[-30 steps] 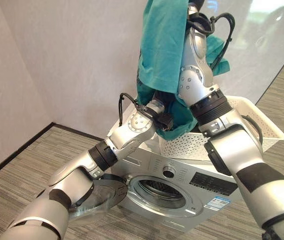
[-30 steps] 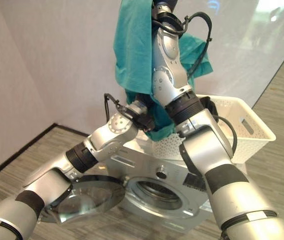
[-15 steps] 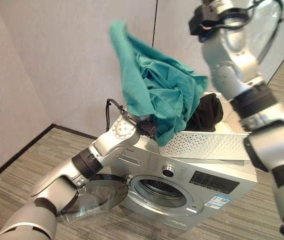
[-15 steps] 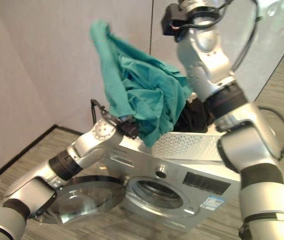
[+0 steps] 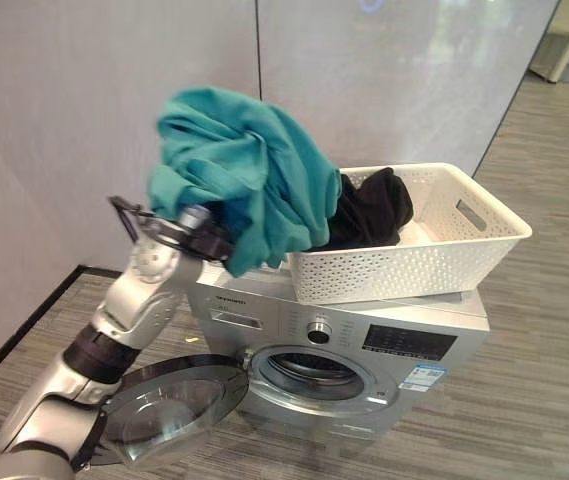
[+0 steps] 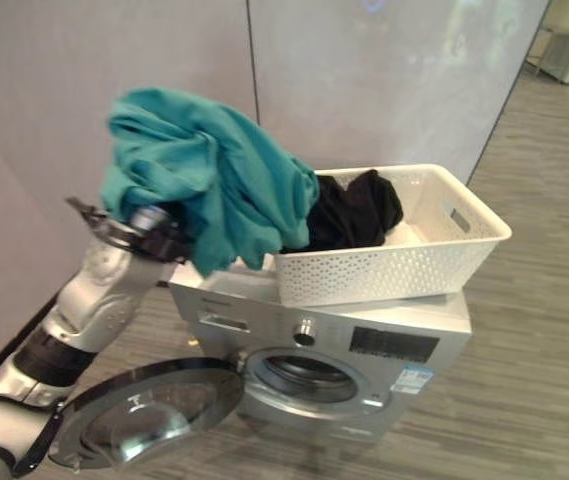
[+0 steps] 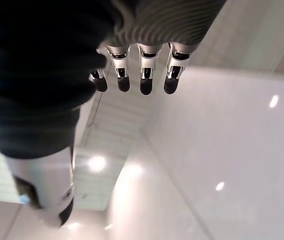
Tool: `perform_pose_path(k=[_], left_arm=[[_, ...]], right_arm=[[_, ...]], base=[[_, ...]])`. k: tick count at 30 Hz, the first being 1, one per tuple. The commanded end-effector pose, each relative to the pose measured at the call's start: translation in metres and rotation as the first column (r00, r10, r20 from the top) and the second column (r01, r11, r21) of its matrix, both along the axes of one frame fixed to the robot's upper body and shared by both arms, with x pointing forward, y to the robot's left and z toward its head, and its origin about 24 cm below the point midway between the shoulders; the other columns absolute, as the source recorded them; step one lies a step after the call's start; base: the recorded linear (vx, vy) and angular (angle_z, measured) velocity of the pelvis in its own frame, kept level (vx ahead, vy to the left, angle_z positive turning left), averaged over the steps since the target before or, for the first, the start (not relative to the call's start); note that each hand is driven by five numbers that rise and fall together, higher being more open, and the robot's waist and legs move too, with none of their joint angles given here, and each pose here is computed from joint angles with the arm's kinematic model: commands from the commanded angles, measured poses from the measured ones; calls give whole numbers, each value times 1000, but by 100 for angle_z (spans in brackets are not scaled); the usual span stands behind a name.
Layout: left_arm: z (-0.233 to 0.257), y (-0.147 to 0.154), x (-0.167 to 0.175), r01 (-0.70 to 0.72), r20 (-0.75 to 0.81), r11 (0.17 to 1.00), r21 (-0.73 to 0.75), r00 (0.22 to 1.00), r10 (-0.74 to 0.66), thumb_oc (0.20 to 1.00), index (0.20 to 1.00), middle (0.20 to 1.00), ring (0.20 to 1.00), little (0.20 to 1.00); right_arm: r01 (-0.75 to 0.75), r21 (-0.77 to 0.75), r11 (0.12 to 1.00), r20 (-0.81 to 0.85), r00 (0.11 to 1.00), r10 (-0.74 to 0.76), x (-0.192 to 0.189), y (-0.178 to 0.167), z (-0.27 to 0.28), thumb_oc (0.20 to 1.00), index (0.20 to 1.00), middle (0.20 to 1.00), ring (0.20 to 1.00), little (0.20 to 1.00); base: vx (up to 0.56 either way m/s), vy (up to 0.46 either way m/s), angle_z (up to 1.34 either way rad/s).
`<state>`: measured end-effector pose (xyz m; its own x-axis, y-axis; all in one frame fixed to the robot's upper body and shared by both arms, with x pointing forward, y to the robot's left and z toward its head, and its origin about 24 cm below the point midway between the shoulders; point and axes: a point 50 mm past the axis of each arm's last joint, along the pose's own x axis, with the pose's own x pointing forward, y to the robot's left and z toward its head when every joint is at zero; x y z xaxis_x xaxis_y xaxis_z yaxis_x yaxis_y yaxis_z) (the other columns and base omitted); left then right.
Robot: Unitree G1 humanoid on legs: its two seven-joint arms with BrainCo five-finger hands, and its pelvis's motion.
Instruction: Grab the laundry basket,head to the washer,open it,put in the laundry and shut it.
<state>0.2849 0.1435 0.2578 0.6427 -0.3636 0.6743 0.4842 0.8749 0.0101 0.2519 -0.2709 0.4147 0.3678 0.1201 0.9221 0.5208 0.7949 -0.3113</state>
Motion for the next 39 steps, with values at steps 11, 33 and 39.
perform_pose_path(k=[11,33,39], left_arm=[[22,94,-89,-293,345,950,-103,886,311,200,200,200,200,200],[-68,80,-130,-13,-87,987,-162,996,-2,200,200,200,200,200],[-84,69,-133,113,-222,992,-62,967,-125,200,200,200,200,200]], right_arm=[[408,-30,912,-117,905,-409,-45,-68,-106,1000,1000,1000,1000,1000],[641,148,753,-805,521,-285,-85,-100,-338,1000,1000,1000,1000,1000],[611,116,783,-894,409,-186,-99,-96,-367,1000,1000,1000,1000,1000]], base=[[0,0,0],[0,-2,4],[-9,-23,-2]])
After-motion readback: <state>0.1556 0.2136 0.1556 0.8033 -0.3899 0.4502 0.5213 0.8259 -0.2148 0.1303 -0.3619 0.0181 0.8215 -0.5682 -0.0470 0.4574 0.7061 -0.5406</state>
